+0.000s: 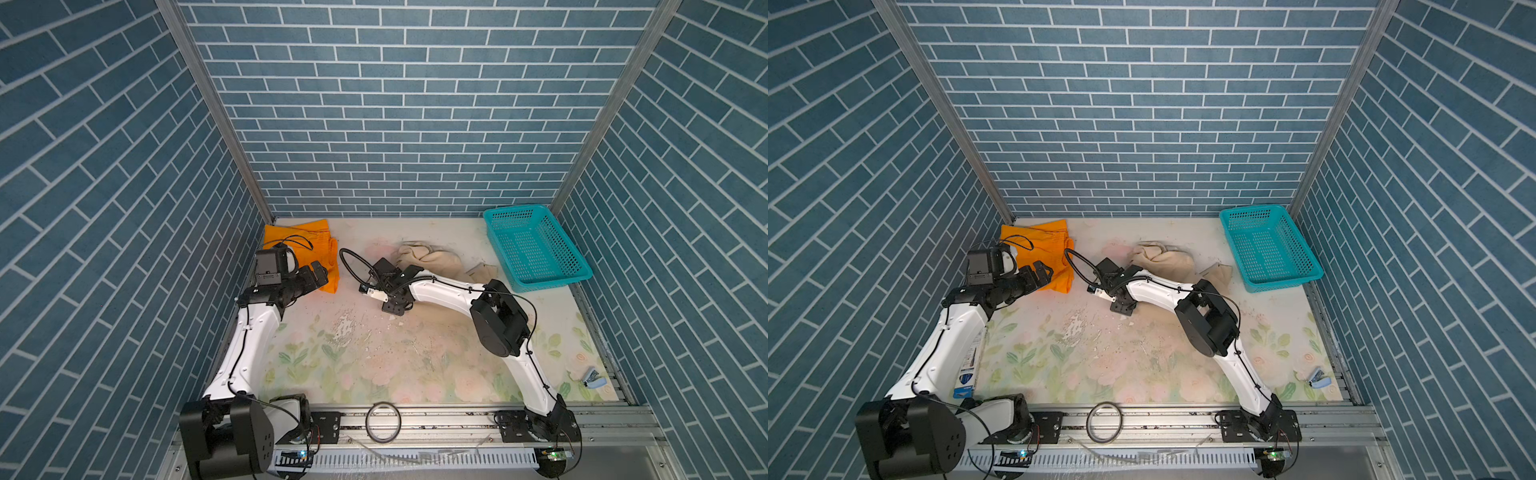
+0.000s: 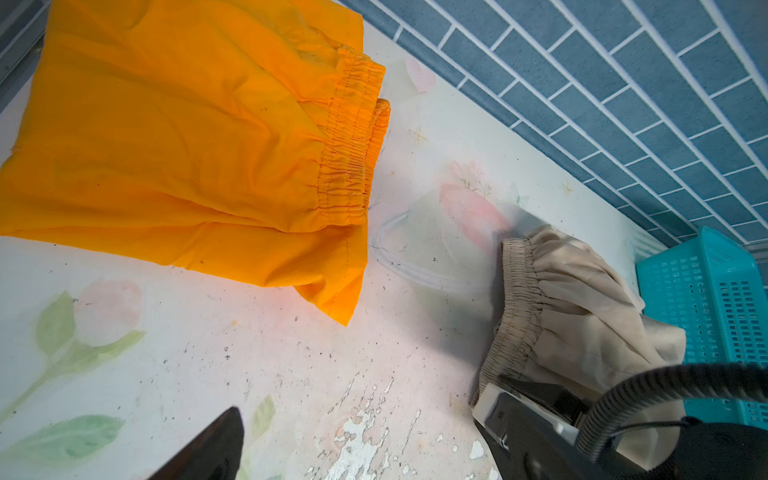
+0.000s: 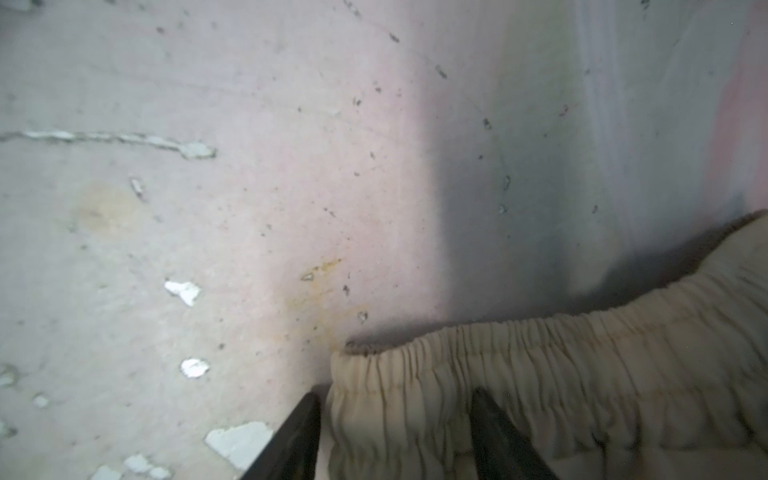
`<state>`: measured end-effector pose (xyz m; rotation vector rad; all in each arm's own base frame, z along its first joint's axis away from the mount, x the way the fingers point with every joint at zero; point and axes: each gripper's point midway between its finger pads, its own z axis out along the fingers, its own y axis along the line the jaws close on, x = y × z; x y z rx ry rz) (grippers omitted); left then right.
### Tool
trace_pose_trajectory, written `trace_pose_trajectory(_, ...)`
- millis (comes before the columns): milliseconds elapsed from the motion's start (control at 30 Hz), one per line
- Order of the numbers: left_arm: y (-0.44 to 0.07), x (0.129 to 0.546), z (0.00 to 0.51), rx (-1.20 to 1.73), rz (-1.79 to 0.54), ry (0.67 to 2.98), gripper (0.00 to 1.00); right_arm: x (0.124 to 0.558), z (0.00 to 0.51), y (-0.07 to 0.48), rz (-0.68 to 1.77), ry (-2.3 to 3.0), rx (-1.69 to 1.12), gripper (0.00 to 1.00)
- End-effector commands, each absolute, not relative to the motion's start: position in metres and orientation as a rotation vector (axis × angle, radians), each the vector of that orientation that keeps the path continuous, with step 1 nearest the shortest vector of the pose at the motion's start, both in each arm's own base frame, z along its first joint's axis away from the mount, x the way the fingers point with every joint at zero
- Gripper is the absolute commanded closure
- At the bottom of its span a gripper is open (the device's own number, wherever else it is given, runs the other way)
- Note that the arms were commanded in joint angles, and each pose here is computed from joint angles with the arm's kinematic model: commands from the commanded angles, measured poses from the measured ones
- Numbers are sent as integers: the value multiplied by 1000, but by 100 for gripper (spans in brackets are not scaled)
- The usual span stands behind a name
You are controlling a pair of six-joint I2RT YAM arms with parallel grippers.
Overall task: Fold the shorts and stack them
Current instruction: 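Grasp the beige shorts' waistband with the right gripper and lift it, then hold the waistband up with the right gripper while the left grasps its other edge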
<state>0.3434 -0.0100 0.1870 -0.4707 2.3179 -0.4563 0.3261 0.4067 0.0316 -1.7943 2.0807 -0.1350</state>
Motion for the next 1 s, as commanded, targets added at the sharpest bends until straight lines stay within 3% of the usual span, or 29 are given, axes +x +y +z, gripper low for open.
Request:
trace_pose_trajectory(0,-7,342,185,-456,-434,2331,0,331,5,391,-267,2113,-1844,57)
trace_pose_trajectory(133,-2,337,194,-432,-381,2306,0,341,27,400,-257,2101,-1773,95)
trace_pose_trajectory(167,-1,336,196,-428,-374,2296,0,342,38,403,-231,2097,-1753,100)
trace_pose_trajectory(433,1,332,207,-364,-320,2268,0,322,193,433,300,1985,-1532,100)
trace_pose_trajectory(733,1,329,241,-341,-319,2191,0,266,355,462,786,1712,-1526,100)
trace_pose_trajectory(867,-11,331,252,-264,-387,2159,0,243,382,434,871,1683,-1514,100)
trace_pose_trajectory(967,-28,330,256,-181,-455,2146,0,261,378,403,929,1759,-1353,100)
